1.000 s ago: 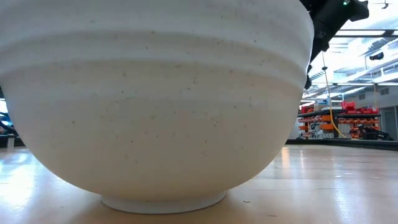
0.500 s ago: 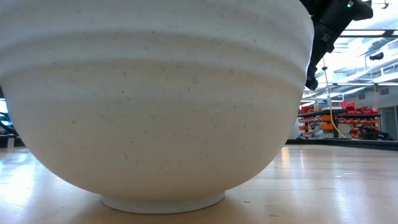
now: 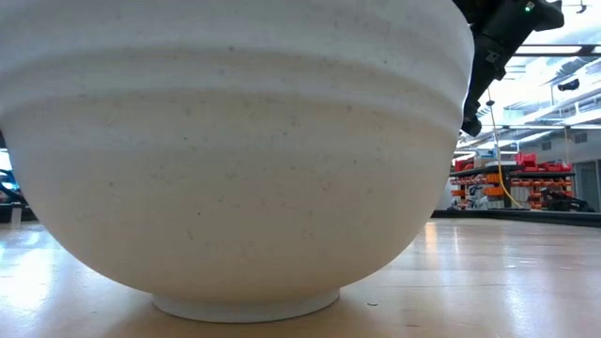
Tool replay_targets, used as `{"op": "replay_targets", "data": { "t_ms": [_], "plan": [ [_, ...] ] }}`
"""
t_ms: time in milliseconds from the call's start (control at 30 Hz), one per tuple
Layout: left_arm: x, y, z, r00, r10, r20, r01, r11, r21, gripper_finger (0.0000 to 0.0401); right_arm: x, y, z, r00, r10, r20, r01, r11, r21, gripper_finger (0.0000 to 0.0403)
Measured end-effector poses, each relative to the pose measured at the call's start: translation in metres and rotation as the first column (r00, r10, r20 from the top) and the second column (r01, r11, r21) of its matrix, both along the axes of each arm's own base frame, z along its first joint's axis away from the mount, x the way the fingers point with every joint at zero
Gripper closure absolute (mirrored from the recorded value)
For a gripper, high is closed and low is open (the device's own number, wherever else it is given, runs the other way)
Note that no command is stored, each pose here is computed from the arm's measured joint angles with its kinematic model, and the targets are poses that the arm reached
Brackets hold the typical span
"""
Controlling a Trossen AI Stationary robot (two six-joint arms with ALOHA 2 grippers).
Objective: Nest bowls inside each other
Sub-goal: Stack the black bowl on top of the light green bowl
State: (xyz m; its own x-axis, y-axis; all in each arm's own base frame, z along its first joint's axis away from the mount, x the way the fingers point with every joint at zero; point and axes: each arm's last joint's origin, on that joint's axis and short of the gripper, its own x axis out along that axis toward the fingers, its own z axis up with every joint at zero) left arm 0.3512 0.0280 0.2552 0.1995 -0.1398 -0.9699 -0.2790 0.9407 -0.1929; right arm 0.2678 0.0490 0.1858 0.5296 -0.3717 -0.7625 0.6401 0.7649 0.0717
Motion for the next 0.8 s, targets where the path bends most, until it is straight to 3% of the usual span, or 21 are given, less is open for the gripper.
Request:
{"op": "replay_targets", "data": {
  "t_ms": [167,500,800],
  "plan": [
    [-0.001,0.0,0.0,1.0,-0.002,-0.005,0.002,1.0,-0.001,0.039,0.0,0.0,0.0,1.0,0.0,0.002,0.0,1.0,0.0,0.0403],
    [0.007,-0.004,0.029,0.996,-0.01,0.087,0.009,1.0,0.007,0.0309,0.0,0.0,0.0,1.0,0.0,0.003,0.0,1.0,0.001,0.0398],
    [0.013,-0.016,0.056,0.984,-0.035,0.173,0.034,0.999,0.008,0.0297,0.0,0.0,0.0,1.0,-0.011,0.008,0.011,1.0,0.008,0.0397]
  ]
}}
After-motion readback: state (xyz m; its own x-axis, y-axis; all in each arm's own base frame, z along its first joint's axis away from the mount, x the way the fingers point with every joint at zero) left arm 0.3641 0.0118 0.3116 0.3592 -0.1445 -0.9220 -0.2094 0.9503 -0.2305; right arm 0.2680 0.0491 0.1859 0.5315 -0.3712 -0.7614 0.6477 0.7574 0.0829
